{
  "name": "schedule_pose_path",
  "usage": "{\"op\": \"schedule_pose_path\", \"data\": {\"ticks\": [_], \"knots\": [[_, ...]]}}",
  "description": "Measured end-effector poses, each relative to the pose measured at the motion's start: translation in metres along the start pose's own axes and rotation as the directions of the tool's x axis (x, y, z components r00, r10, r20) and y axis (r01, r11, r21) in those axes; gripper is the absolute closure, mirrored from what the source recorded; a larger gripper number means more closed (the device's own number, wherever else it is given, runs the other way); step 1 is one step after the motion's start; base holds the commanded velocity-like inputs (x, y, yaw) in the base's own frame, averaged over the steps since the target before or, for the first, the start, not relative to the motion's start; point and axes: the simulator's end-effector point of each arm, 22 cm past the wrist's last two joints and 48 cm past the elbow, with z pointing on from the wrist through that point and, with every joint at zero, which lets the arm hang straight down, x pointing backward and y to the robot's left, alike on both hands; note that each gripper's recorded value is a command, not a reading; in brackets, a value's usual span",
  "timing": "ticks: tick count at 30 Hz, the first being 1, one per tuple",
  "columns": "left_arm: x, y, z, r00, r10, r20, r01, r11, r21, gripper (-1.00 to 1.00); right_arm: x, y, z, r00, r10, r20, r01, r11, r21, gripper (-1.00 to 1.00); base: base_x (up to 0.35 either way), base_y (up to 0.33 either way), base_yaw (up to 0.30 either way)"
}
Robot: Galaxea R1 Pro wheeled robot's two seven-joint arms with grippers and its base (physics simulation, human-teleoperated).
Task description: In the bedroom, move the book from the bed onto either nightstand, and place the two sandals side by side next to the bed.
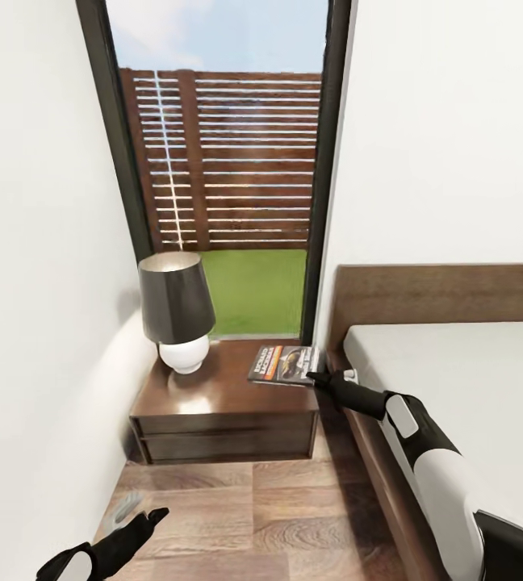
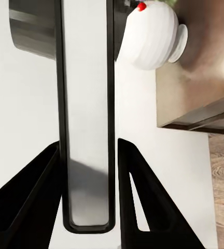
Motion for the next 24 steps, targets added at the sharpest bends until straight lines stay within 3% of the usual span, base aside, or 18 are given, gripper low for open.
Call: {"op": "schedule_pose_path", "data": {"ticks": [17, 24], "knots": [[0.003, 0.005, 0.000, 1.000, -0.001, -0.006, 0.001, 1.000, -0.010, -1.00, 0.000, 0.002, 0.007, 0.999, -0.033, 0.025, 0.034, 0.999, -0.006, 1.00, 0.328, 0.003, 0.000], [0.018, 0.030, -0.001, 1.000, -0.016, -0.022, 0.014, 0.999, -0.052, -1.00, 0.001, 0.002, 0.009, 0.999, -0.036, 0.027, 0.036, 0.999, -0.007, 1.00, 0.328, 0.000, 0.000]]}}
